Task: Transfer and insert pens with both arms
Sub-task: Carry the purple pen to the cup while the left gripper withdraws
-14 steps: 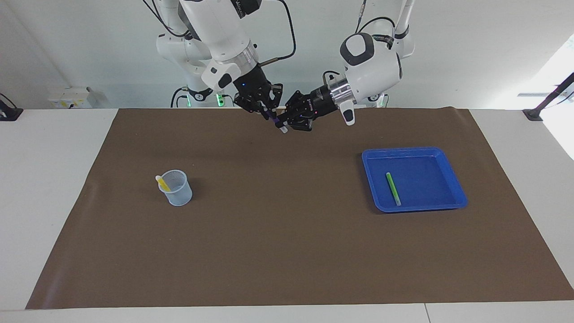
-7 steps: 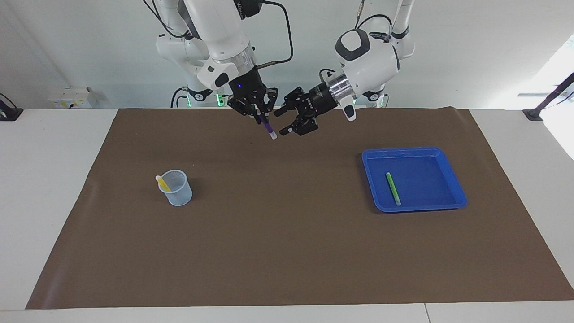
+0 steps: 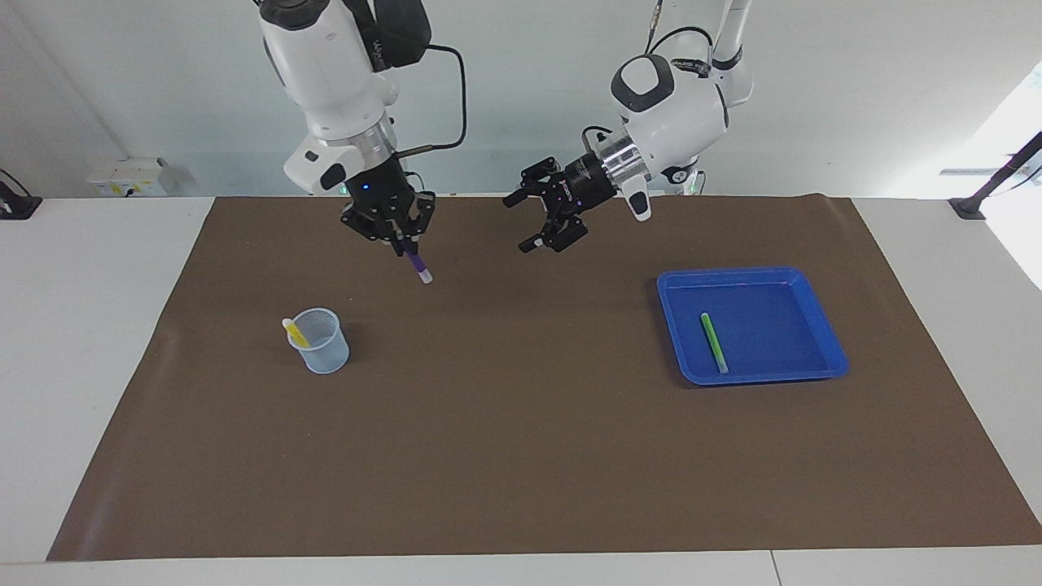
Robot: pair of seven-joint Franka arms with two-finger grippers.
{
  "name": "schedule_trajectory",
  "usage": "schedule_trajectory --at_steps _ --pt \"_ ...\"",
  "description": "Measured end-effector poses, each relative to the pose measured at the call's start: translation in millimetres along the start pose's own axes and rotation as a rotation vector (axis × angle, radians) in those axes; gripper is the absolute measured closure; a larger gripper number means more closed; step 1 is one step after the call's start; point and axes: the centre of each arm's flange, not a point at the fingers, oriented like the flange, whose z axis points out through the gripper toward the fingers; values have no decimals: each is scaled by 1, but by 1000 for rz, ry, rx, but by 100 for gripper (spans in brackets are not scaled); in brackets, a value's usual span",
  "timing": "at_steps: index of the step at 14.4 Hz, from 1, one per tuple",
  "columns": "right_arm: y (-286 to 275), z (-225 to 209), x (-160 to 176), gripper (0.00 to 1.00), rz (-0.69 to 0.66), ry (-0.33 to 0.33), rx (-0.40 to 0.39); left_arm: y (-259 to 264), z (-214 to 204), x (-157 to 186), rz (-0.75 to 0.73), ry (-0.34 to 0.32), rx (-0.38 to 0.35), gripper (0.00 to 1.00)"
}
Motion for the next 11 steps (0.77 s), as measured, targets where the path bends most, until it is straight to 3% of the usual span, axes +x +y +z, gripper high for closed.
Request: schedule_trajectory --at_steps 5,9,11 --pt "74 24 -6 81 -51 47 -27 16 -19 33 -49 36 -50 0" --pt "127 56 -27 81 -119 80 -46 47 -65 78 -121 75 -156 0" --pt "146 67 -37 81 -149 91 -53 56 -80 92 -78 135 -178 0"
